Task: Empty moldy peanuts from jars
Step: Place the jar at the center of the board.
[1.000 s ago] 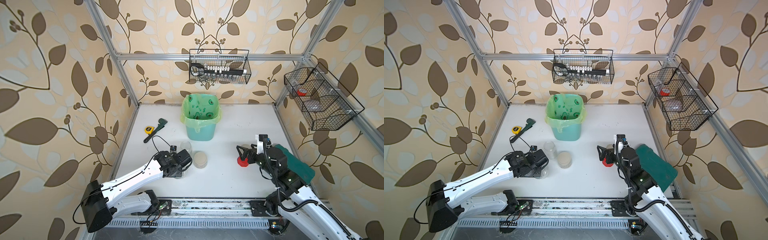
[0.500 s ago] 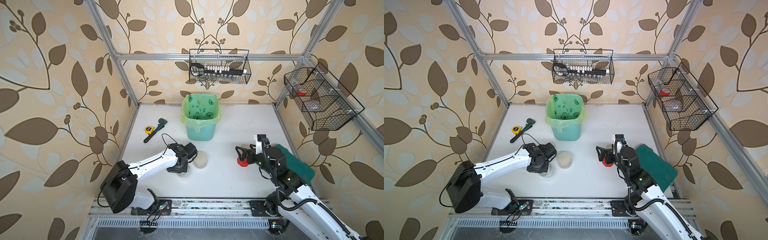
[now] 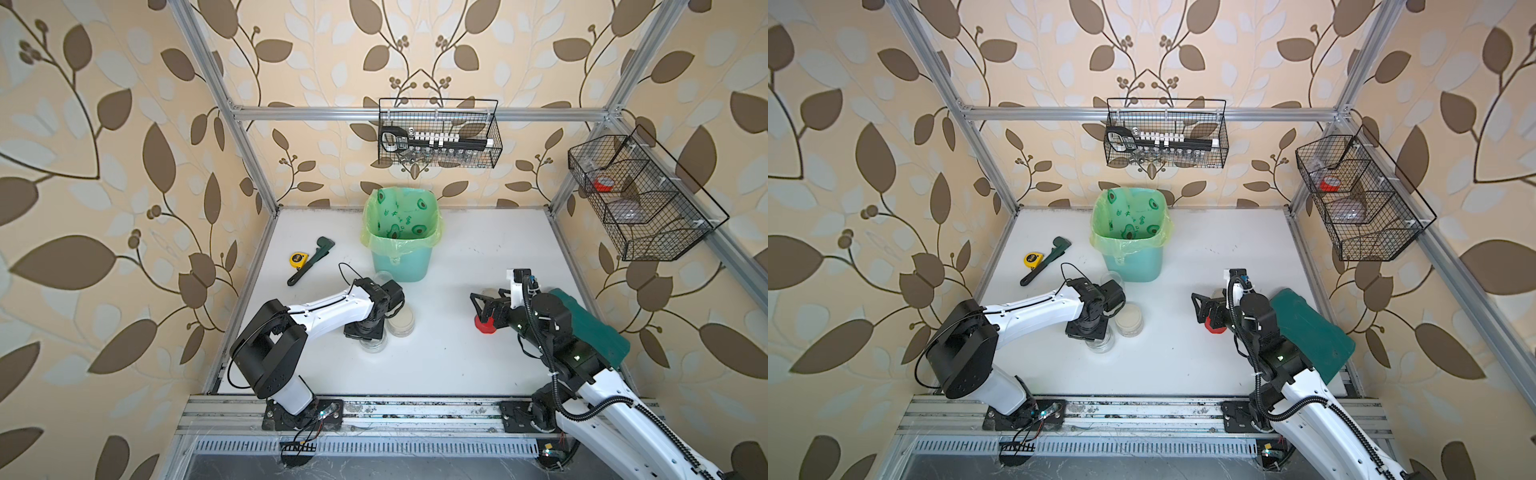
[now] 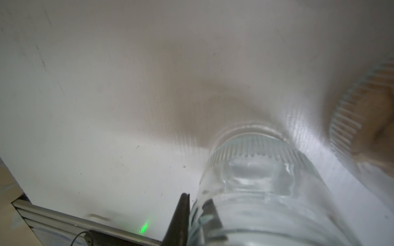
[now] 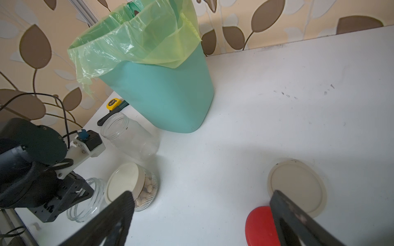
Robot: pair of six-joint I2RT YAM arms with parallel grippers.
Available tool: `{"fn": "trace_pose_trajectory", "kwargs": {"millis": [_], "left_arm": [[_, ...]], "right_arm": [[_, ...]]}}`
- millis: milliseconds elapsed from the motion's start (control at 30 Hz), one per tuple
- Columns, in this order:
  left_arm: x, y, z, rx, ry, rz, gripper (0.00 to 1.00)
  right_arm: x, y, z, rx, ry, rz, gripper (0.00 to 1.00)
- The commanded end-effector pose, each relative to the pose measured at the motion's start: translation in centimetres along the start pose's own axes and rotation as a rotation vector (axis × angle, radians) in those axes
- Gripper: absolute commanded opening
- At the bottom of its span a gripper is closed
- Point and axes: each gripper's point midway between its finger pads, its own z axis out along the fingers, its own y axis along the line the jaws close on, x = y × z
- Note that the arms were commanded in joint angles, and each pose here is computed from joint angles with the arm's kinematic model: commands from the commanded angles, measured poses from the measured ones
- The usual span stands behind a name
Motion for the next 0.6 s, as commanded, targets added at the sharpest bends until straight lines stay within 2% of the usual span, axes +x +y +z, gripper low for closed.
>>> {"fn": "trace_pose_trajectory", "kwargs": {"millis": [0,67,233,333,467,533,567], "left_arm": [[-0.4,0.4,-1.0,0.01,-0.012,-0.004,0.33],[-0.4,0.4,-1.2,0.019,-0.019,-0.006,0.41],[-0.4,0.8,-2.8,0.046,-0.049,-0.012,0.5],[-0.4,2.0,-5.2,0.07,-0.114,-0.036,0.68],[-1.7,4.9,-9.7,0.096,-0.33,-0.106,0.92],[-2.8,6.3,-12.5,0.143,-0.49,-0.166,0.99],[-3.4,6.9,-14.0,0.181,-0.582,-0.198,0.99]], "right_arm": [[-0.7,0.4,-0.1,-0.017,-0.017,-0.015,1.0],[-0.7,0.4,-0.1,-0.016,-0.017,-0.014,1.0],[-0.6,0.4,0.0,-0.016,-0.012,-0.015,1.0],[-0.5,0.6,0.0,-0.025,-0.006,-0.016,1.0],[-0.2,0.8,0.1,-0.033,0.021,-0.029,1.0],[0.1,1.0,0.3,-0.048,0.044,-0.039,1.0],[0.3,1.2,0.4,-0.057,0.056,-0.045,1.0]]}}
